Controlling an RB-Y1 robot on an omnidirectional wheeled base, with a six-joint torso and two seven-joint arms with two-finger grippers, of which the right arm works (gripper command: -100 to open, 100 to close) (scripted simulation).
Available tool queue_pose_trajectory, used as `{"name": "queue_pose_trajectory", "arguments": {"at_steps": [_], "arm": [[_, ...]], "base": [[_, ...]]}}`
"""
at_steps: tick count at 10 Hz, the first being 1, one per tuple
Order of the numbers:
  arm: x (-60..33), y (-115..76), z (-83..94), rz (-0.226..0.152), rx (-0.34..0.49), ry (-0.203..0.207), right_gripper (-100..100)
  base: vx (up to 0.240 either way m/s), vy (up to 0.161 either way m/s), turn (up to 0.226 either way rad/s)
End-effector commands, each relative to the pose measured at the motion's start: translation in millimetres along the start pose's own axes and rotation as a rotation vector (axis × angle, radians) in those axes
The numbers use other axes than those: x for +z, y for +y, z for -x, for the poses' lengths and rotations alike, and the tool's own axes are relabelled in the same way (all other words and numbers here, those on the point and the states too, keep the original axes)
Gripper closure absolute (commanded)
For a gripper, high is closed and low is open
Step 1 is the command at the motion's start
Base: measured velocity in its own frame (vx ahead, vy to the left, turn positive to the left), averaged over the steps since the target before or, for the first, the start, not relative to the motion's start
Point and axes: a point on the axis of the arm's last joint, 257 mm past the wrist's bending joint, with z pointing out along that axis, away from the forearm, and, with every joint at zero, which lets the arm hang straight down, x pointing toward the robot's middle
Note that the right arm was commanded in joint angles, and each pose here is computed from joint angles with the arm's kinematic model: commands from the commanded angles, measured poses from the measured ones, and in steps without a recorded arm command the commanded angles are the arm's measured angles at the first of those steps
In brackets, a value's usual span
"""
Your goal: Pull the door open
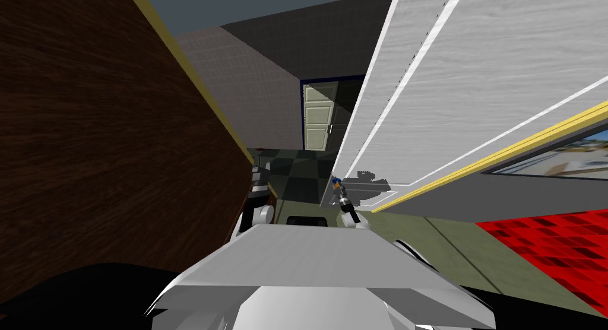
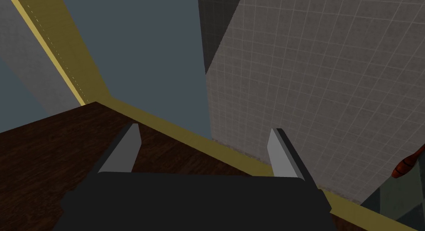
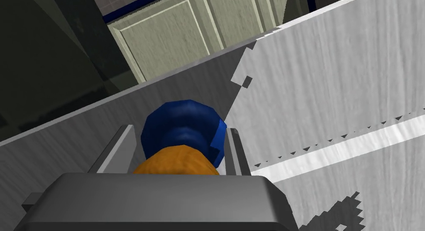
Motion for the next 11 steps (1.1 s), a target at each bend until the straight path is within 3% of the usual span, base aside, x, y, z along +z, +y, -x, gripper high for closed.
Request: {"name": "queue_pose_trajectory", "arguments": {"at_steps": [1, 5, 6, 11], "arm": [[4.6, 0.2, -7.7, 0.012, 0.068, 0.006, 100], [5.4, 1.3, -2.5, 0.024, 0.202, -0.024, 100], [6.1, 5.2, 2.1, 0.039, 0.217, -0.04, -100], [6.4, 14.8, 20.9, 0.103, 0.38, -0.117, -100]], "base": [[-0.068, -0.005, 0.101], [-0.077, -0.006, 0.108], [-0.094, -0.042, 0.175], [-0.091, -0.041, 0.15]]}}
